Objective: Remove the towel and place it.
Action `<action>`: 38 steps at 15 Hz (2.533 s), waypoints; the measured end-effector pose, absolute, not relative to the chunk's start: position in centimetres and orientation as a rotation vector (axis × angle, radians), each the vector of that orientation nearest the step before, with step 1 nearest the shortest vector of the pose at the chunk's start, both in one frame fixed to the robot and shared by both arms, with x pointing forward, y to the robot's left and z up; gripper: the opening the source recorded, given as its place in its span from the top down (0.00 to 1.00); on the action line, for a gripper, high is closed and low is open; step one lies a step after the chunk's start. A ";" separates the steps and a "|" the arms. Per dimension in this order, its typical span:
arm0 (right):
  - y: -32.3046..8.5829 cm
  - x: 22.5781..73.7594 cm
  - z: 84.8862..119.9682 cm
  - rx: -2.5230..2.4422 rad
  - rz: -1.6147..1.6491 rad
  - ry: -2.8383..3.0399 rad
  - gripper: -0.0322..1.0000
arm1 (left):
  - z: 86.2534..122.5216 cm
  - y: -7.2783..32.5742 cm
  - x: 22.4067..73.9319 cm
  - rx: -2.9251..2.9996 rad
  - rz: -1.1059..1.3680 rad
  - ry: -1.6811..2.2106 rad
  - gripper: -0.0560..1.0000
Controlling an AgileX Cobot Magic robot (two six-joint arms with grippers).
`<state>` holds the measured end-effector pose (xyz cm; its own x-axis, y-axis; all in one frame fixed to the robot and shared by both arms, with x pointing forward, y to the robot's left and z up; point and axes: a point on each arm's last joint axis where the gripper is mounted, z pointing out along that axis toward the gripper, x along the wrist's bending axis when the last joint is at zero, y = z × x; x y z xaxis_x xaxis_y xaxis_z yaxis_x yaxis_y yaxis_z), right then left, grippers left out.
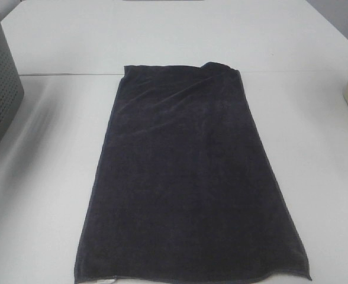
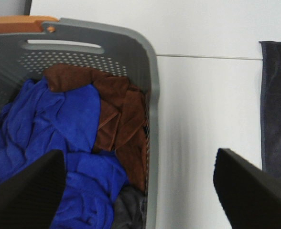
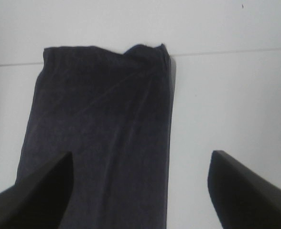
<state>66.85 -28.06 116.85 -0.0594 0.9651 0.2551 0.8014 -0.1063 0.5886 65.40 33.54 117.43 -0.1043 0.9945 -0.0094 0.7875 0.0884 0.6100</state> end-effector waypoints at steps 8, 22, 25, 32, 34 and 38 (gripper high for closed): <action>-28.1 43.9 114.8 2.014 0.737 2.024 0.23 | 118.2 32.3 44.2 1.770 0.681 1.929 0.20; -28.4 26.7 106.2 1.810 0.858 1.879 0.23 | 106.5 31.3 24.8 1.743 0.966 1.747 0.21; -28.4 24.6 104.1 1.715 0.912 1.839 0.23 | 105.9 31.2 23.5 1.710 1.004 1.658 0.21; -28.5 23.4 103.7 1.519 0.988 1.756 0.23 | 105.7 30.6 21.9 1.665 0.954 1.590 0.21; -28.5 23.5 103.8 1.511 0.985 1.744 0.23 | 105.7 30.5 22.0 1.662 0.950 1.572 0.21; -28.5 23.5 103.8 1.509 0.985 1.742 0.23 | 105.5 30.2 22.9 1.611 0.963 1.509 0.22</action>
